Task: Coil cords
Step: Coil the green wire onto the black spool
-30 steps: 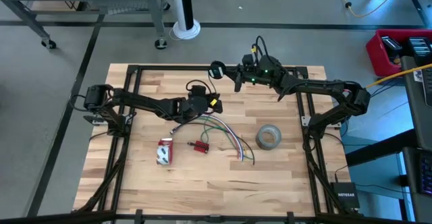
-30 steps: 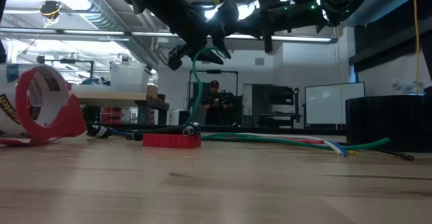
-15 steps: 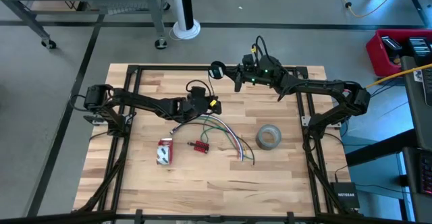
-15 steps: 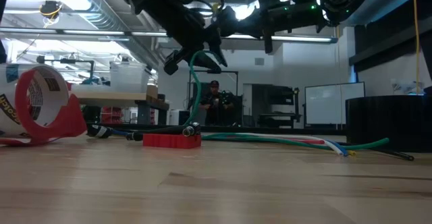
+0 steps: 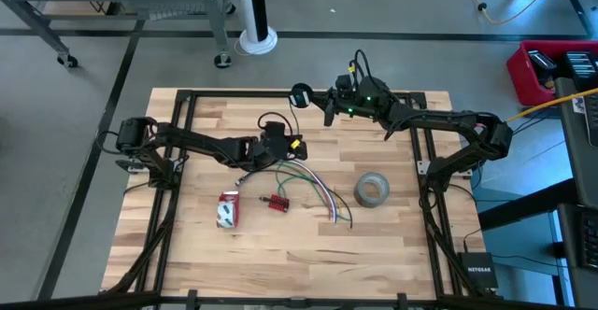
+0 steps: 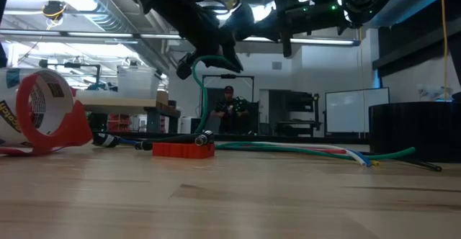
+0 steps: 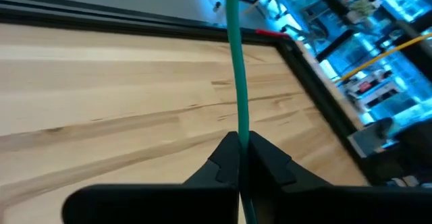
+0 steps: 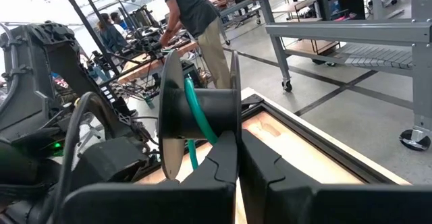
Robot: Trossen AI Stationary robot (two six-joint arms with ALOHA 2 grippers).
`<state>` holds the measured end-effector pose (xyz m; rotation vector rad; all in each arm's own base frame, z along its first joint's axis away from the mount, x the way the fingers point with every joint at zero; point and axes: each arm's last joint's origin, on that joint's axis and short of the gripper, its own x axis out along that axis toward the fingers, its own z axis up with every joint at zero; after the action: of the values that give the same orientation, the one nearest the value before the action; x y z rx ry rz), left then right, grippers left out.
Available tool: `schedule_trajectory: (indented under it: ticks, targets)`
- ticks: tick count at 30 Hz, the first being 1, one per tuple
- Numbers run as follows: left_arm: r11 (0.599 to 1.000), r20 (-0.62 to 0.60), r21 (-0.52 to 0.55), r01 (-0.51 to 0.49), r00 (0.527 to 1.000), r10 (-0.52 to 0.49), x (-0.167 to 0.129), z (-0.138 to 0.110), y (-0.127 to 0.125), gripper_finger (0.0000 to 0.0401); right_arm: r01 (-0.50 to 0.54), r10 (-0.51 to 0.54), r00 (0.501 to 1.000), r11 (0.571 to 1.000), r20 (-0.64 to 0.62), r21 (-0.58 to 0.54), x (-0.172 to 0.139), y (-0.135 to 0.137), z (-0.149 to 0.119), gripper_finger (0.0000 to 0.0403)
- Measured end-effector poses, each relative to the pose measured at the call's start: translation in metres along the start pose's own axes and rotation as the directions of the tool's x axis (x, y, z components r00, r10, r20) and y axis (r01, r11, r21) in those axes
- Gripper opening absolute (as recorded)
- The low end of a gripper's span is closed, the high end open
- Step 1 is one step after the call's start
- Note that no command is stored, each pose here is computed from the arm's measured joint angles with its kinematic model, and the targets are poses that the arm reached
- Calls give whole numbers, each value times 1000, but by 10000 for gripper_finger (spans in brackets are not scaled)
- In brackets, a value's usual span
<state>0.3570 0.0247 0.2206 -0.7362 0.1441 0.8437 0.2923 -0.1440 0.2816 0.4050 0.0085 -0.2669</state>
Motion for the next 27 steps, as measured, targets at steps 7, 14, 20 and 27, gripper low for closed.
schedule_trajectory:
  ticks: [7,14,20,27]
  targets:
    - [995,1,-31,97,995,-97,0,4,-8,3,1,-1,1000,1000,0,2,0,0,0,2]
    - [981,26,-53,185,983,-184,-1,9,-16,2,6,-6,1000,1000,-12,9,0,-1,-1,2]
    - [965,68,-30,259,964,-257,-3,18,-25,1,4,-4,1000,1000,-22,11,0,1,-3,2]
    - [951,83,26,308,947,-309,-2,36,-39,1,-29,29,998,1000,-48,-2,3,15,-10,1]
